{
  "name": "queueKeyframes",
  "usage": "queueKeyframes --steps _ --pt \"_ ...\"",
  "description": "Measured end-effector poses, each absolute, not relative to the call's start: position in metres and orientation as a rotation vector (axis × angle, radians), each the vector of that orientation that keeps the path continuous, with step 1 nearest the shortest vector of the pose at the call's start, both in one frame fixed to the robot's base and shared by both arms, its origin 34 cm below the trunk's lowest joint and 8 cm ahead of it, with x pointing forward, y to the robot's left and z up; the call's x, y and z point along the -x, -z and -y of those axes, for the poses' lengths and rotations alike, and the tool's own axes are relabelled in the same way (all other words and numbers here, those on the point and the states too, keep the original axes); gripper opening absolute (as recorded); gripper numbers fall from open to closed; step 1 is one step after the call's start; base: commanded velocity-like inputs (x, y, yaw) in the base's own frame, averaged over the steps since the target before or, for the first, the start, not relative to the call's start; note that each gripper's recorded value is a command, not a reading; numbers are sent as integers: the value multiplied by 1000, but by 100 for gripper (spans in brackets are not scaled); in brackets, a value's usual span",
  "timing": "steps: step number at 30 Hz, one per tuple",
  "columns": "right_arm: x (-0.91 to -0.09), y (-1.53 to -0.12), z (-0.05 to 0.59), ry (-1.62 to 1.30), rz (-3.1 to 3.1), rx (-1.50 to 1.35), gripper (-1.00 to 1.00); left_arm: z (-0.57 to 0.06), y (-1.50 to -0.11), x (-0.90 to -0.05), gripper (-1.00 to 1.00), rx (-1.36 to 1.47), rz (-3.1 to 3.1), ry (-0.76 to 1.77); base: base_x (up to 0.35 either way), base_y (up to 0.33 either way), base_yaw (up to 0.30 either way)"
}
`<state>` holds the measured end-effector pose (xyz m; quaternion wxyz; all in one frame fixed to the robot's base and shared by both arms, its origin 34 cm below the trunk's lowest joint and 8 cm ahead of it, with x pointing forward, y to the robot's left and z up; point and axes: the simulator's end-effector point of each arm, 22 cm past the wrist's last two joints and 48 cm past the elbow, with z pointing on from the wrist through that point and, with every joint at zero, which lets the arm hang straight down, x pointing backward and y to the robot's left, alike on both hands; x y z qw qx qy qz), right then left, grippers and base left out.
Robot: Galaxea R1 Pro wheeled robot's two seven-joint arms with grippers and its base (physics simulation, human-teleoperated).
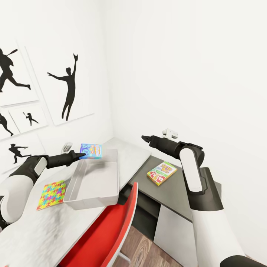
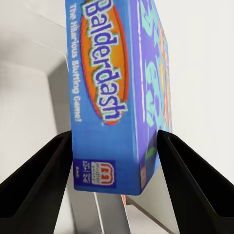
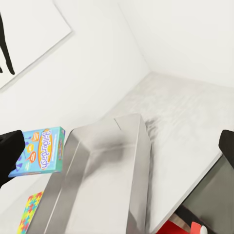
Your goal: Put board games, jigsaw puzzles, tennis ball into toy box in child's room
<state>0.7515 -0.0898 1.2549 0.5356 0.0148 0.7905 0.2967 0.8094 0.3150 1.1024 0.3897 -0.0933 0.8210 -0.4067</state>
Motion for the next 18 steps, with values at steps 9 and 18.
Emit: queueKeyframes --steps 9,18 --pt "-753 -1250 88 -714 -1892 -37 100 -315 -1095 -810 -100 241 -2103 1030 16 0 0" --pt "-757 -1240 88 -714 -1907 -41 100 -320 -1076 -810 -100 254 -2154 983 0 0 0"
